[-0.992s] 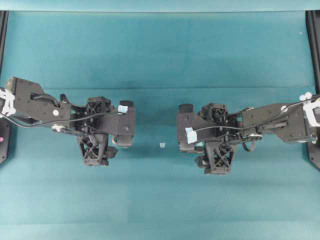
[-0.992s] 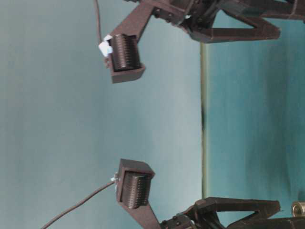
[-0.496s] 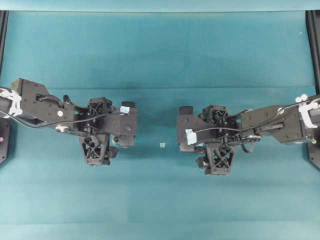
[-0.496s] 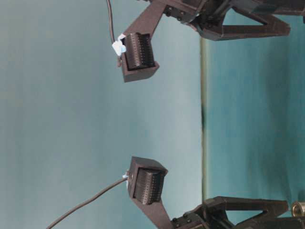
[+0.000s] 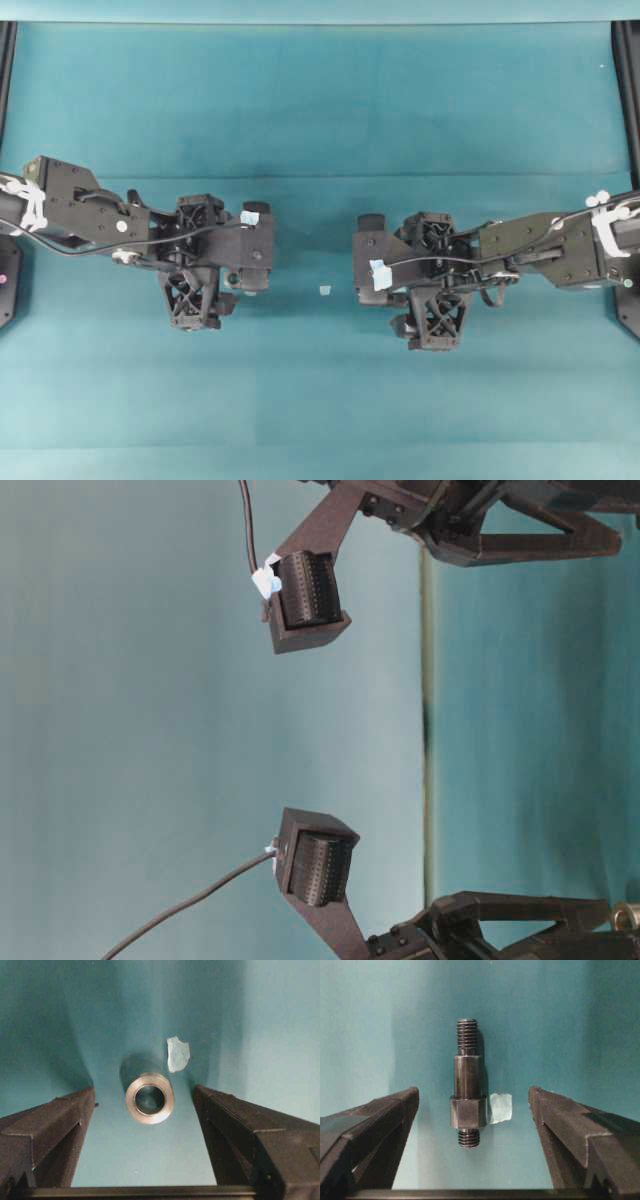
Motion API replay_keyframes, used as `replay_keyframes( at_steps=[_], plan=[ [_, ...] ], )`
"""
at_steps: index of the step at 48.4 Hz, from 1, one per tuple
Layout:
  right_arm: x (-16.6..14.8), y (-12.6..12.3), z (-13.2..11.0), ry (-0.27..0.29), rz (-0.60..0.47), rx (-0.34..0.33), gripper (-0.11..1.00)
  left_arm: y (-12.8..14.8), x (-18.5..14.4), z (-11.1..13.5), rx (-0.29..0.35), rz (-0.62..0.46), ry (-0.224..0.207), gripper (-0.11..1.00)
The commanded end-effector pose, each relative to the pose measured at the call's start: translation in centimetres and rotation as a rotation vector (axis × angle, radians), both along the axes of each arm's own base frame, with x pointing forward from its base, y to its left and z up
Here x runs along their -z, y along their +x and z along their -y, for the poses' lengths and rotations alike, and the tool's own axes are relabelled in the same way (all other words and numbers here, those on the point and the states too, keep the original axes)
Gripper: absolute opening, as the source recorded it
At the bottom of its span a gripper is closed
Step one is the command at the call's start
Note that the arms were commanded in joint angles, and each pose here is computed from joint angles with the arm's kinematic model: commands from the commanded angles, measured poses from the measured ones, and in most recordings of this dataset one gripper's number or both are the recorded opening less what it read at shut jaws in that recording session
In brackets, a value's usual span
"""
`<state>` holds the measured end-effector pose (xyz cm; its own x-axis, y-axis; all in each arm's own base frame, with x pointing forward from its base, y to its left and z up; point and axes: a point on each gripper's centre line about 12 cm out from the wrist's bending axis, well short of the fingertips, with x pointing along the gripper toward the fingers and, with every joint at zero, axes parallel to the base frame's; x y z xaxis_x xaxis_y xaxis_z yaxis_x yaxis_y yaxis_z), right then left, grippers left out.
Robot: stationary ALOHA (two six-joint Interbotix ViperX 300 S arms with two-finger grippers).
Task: Insert the washer onto the shaft with both hands.
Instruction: 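Close left gripper on the washer and right gripper on the shaft hex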
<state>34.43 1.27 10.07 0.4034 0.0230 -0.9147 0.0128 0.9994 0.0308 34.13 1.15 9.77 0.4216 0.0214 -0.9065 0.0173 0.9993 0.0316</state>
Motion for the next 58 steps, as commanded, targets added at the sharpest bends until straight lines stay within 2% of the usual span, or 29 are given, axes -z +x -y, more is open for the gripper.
replay_keyframes(
  at_steps=[1, 17, 45, 58],
  plan=[
    [-0.3, 0.2, -0.1, -0.001, 0.014, -0.006, 0.95, 0.2, -0.3, -0.1, -0.001, 0.012, 0.002, 0.88],
    [0.7, -1.1, 0.0, -0.001, -0.028, -0.005, 0.95, 0.2, -0.3, -0.1, -0.002, 0.014, 0.001, 0.88],
    [0.4, -0.3, 0.1, -0.002, 0.000, -0.001, 0.94, 0.1, -0.3, -0.1, -0.003, 0.012, 0.000, 0.88],
    [0.5, -0.3, 0.1, -0.001, -0.014, 0.000, 0.90, 0.1, -0.3, -0.1, -0.003, 0.011, 0.000, 0.87]
  ],
)
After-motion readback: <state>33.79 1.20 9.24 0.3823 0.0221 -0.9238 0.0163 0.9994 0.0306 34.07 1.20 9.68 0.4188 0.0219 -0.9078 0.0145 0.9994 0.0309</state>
